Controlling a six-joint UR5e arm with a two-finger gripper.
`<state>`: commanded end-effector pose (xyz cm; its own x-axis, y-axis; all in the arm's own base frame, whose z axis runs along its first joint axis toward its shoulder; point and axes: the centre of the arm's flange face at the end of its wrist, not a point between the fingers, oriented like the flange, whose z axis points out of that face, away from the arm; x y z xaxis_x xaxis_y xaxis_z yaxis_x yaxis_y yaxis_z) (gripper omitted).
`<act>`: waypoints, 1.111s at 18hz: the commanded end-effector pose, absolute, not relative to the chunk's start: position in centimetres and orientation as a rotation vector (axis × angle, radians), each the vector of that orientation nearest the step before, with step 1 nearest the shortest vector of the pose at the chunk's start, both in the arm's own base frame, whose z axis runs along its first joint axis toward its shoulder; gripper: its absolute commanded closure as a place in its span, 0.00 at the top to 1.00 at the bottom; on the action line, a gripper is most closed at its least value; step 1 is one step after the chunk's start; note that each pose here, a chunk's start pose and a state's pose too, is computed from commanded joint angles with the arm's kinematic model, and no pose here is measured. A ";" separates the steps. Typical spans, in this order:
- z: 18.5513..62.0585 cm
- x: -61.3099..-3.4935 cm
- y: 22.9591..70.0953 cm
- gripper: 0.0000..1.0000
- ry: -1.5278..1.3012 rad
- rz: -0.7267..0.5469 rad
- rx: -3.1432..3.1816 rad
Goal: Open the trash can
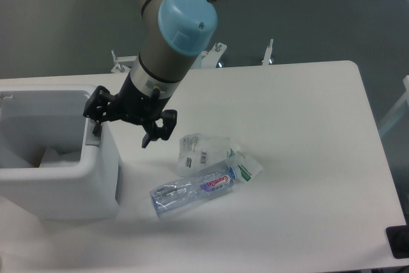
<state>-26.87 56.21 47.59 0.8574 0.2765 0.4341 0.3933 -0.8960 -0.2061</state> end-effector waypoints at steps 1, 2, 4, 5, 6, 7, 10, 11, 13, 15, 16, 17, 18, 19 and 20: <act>48.0 -26.9 56.2 1.00 -0.503 -0.571 -2.741; 48.5 -26.9 56.1 1.00 -0.500 -0.564 -2.734; 49.4 -27.3 56.1 1.00 -0.491 -0.543 -2.722; 49.5 -27.4 56.2 1.00 -0.483 -0.536 -2.720; 49.8 -27.6 56.2 1.00 -0.474 -0.524 -2.713; 50.0 -28.0 56.2 1.00 -0.468 -0.505 -2.700; 50.5 -31.5 54.7 1.00 -0.506 -0.405 -2.661; 50.8 -32.4 54.4 1.00 -0.498 -0.359 -2.653; 51.4 -33.7 53.4 1.00 -0.465 -0.252 -2.662; 50.9 -34.9 52.1 1.00 -0.427 -0.152 -2.720; 50.6 -35.5 51.5 1.00 -0.414 -0.105 -2.753; 50.3 -36.2 51.0 1.00 -0.411 -0.063 -2.778; 50.0 -36.8 50.7 1.00 -0.412 -0.033 -2.799; 49.8 -37.2 50.4 1.00 -0.413 -0.008 -2.816; 49.1 -38.6 49.4 1.00 -0.406 0.023 -2.841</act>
